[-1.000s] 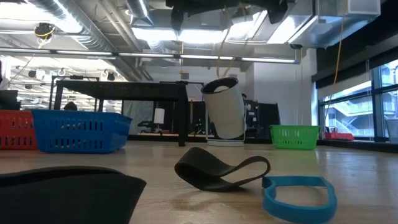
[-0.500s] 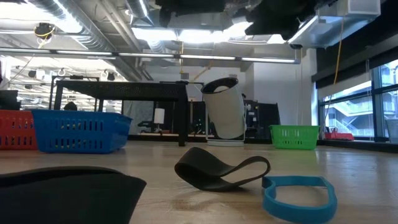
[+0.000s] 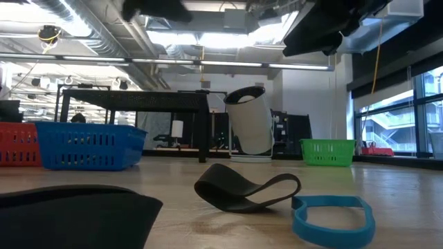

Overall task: Pick & Place Office Desk Supplies
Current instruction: Put the yellow rubber band into the blue bin

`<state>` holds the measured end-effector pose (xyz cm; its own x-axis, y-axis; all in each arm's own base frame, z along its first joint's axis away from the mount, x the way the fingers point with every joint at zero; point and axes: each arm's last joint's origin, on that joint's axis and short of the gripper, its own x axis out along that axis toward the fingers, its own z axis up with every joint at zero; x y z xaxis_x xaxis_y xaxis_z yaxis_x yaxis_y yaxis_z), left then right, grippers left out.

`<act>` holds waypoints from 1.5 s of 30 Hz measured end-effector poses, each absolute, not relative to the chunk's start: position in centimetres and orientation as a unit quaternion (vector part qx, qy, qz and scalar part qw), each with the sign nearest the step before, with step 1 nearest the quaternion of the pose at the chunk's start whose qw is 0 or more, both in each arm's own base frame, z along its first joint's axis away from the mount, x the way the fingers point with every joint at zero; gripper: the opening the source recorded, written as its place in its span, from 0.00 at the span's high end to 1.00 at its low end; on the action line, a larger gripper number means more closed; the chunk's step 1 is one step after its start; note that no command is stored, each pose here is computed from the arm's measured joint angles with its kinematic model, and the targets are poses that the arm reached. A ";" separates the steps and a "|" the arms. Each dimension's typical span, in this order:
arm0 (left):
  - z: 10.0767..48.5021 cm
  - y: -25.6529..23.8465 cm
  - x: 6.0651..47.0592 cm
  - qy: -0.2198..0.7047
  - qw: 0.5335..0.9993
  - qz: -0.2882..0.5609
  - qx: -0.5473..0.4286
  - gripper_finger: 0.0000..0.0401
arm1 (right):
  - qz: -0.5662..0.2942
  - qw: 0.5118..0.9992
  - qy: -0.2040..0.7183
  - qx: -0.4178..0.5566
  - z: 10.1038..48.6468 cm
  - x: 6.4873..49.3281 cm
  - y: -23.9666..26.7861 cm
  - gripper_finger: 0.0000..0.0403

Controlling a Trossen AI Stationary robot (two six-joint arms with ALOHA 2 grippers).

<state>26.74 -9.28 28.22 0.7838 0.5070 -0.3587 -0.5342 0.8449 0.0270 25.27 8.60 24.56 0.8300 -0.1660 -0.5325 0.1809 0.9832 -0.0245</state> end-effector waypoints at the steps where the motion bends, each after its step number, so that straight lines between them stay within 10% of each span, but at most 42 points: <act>1: 28.2 -9.3 26.2 0.189 0.941 0.278 -0.043 0.99 | -0.091 0.956 0.277 0.013 24.6 25.3 8.6 0.52; 29: 21.4 -8.8 21.2 0.383 0.820 0.379 -0.195 0.98 | -0.092 0.957 0.276 0.011 24.6 25.3 8.6 0.55; 45: 19.5 -9.4 21.8 0.462 0.791 0.354 -0.190 0.72 | -0.059 0.954 0.290 0.042 24.4 25.2 8.8 0.55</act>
